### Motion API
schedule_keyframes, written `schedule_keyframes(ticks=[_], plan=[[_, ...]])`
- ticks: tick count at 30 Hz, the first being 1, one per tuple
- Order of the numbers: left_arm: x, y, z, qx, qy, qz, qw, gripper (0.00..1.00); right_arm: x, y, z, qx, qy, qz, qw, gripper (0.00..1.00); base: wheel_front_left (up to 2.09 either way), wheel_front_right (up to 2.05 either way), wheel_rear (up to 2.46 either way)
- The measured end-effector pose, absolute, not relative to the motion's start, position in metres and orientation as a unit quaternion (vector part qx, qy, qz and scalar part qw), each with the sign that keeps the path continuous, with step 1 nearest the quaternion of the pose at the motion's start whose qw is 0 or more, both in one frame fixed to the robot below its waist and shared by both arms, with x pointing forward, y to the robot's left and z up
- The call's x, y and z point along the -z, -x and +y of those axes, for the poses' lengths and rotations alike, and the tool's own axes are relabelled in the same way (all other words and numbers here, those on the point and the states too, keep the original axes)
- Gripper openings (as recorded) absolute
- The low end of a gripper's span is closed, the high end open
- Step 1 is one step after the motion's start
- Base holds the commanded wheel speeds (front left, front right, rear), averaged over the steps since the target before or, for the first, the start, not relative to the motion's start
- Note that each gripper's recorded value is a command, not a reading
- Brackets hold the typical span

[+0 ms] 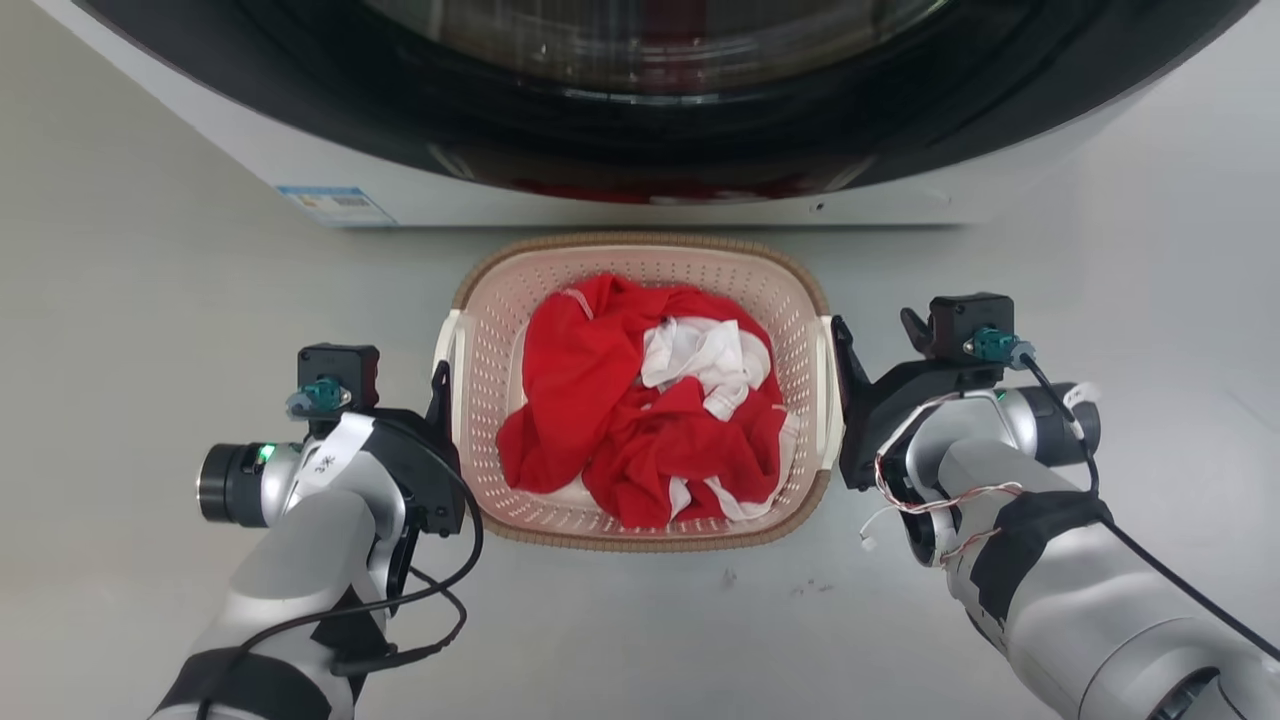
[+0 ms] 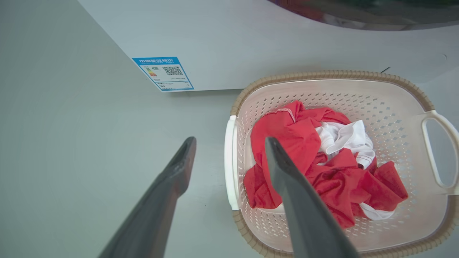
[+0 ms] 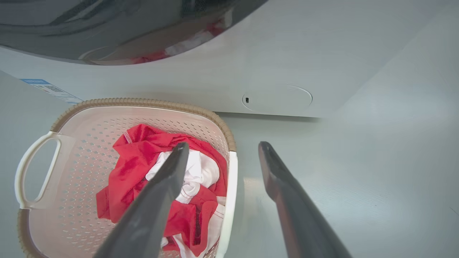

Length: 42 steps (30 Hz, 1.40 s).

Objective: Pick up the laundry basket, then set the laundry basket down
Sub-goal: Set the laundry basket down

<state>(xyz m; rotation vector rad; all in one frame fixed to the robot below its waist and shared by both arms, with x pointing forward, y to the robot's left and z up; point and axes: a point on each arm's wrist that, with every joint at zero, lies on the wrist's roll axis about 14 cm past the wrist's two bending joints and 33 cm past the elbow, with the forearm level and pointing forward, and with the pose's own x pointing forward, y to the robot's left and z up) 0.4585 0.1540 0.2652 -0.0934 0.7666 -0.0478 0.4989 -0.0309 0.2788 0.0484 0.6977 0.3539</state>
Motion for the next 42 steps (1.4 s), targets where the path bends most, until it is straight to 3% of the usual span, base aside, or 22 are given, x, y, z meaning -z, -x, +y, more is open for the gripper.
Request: schedule_keyframes(ticks=[19, 34, 42], plan=[[-0.347, -0.430, 0.141, 0.041, 0.084, 0.273, 0.957, 1.00, -0.372, -0.470, -0.041, -0.152, -0.089, 0.257, 0.950, 1.00, 0.00, 0.00, 0.00], [-0.389, -0.364, 0.147, 0.033, 0.093, 0.193, 0.976, 1.00, -0.427, -0.405, -0.038, -0.164, -0.140, 0.178, 0.960, 1.00, 0.00, 0.00, 0.00], [-0.420, -0.341, 0.141, 0.039, 0.108, 0.132, 0.985, 1.00, -0.449, -0.374, -0.060, -0.155, -0.143, 0.125, 0.970, 1.00, 0.00, 0.00, 0.00]])
